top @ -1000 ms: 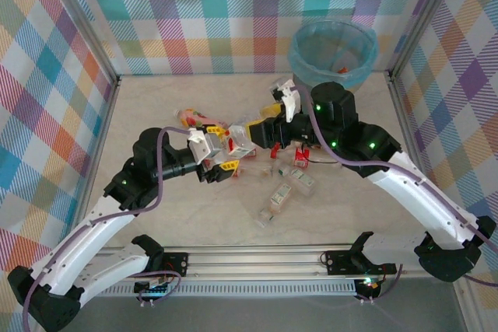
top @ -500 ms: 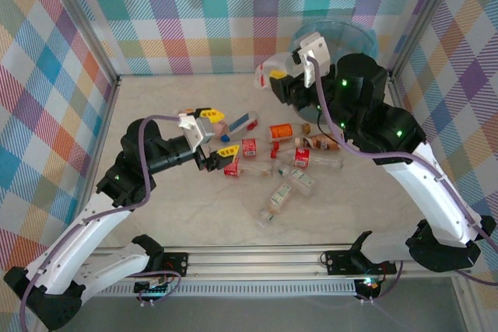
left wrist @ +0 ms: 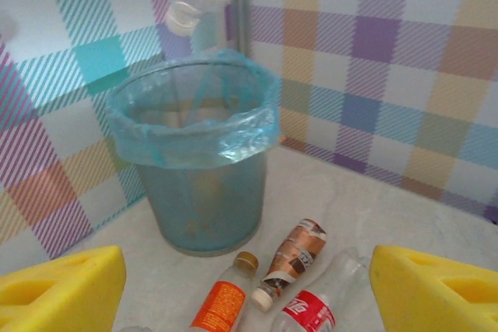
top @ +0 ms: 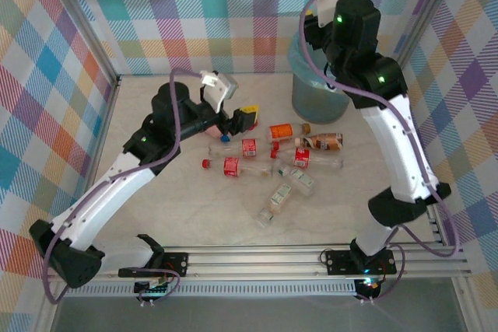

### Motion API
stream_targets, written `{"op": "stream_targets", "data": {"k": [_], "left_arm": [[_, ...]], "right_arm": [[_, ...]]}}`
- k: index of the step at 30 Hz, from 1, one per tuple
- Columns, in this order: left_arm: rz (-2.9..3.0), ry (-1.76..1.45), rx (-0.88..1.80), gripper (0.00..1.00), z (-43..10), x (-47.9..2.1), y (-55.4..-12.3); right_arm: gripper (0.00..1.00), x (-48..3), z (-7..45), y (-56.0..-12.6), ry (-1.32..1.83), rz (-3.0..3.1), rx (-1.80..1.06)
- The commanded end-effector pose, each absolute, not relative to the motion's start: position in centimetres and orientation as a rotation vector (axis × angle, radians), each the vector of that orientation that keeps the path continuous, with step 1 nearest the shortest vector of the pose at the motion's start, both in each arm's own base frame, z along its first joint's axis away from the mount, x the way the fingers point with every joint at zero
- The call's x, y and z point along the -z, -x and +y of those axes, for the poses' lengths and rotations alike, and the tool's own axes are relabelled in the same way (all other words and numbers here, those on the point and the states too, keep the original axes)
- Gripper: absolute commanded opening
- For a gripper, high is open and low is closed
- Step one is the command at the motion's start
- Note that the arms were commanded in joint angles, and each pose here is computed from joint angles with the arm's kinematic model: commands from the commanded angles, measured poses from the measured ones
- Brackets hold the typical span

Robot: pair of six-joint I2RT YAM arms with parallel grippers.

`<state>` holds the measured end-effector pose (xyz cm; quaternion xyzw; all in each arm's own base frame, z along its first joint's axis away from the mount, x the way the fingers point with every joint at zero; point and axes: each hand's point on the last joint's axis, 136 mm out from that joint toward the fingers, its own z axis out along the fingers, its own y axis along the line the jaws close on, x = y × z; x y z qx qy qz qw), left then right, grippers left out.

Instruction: Put the plastic bottles in the bin

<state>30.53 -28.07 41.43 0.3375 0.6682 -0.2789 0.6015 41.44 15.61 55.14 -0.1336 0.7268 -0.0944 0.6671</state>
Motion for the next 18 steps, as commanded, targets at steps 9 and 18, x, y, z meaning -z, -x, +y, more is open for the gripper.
{"op": "stream_targets", "data": {"k": [9,18], "left_arm": [[1.665,-0.676,0.697,0.82,-28.9,-40.5,-32.4],[1.742,-0.761,0.613,0.84,-28.8,-36.0,-32.8]], "right_arm": [[0.61,-46.7,14.5,-47.6,0.193,1.879,0.261],[0.64,-39.1,15.6,-50.3,0.162,2.086,0.183]]}}
